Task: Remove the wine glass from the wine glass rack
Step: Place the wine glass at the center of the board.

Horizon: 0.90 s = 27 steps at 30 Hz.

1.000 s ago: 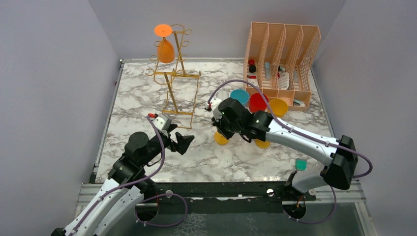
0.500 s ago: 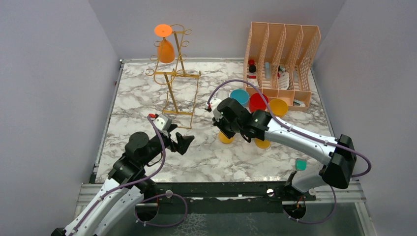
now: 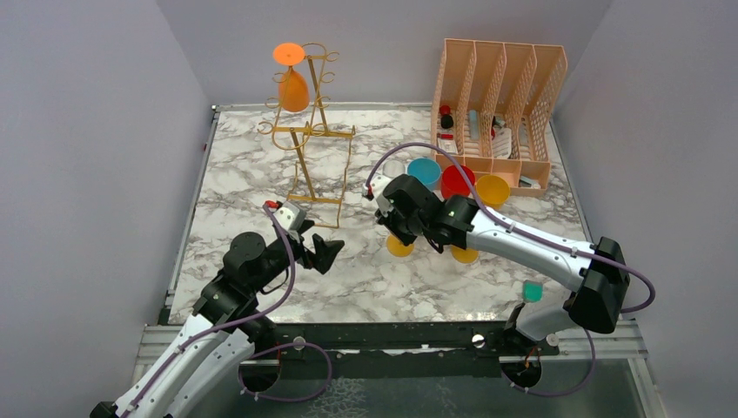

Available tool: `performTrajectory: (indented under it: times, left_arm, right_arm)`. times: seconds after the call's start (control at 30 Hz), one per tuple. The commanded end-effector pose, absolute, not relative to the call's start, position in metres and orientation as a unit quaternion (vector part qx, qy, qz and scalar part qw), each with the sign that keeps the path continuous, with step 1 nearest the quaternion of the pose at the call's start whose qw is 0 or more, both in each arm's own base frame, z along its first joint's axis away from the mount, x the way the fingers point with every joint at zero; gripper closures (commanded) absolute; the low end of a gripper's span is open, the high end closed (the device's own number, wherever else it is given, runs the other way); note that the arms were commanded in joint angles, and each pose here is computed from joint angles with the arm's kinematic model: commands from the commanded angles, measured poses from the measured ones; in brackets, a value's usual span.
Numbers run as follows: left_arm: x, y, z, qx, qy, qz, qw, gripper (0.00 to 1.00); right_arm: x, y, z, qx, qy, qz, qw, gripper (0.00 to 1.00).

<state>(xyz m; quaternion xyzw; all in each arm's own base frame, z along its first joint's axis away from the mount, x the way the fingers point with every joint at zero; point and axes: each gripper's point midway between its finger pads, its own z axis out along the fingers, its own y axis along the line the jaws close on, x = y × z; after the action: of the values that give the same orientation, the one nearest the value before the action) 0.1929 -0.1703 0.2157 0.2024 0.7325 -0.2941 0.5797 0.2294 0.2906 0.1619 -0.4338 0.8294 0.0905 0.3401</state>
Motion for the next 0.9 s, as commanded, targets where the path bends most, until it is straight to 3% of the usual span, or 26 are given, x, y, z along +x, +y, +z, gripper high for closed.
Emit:
performTrajectory:
  times: [0.0, 0.27, 0.6, 0.87]
  left_arm:
    - [0.194, -0.173, 0.219, 0.205, 0.725, -0.3, 0.585, 0.01]
    - [0.194, -0.174, 0.217, 0.206, 0.727, -0.3, 0.582, 0.01]
    - [0.197, -0.172, 0.212, 0.197, 0.737, -0.294, 0.575, 0.01]
    - [0.201, -0.168, 0.207, 0.161, 0.755, -0.29, 0.566, 0.01]
  right_arm:
    - [0.23, 0.286, 0.167, -0.438, 0.825, 0.08, 0.348, 0.89]
    - [0.23, 0.288, 0.171, -0.441, 0.824, 0.083, 0.347, 0.9]
    - [0.229, 0.297, 0.203, -0.421, 0.812, 0.122, 0.386, 0.75]
    - [0.226, 0.294, 0.222, -0.401, 0.804, 0.144, 0.415, 0.72]
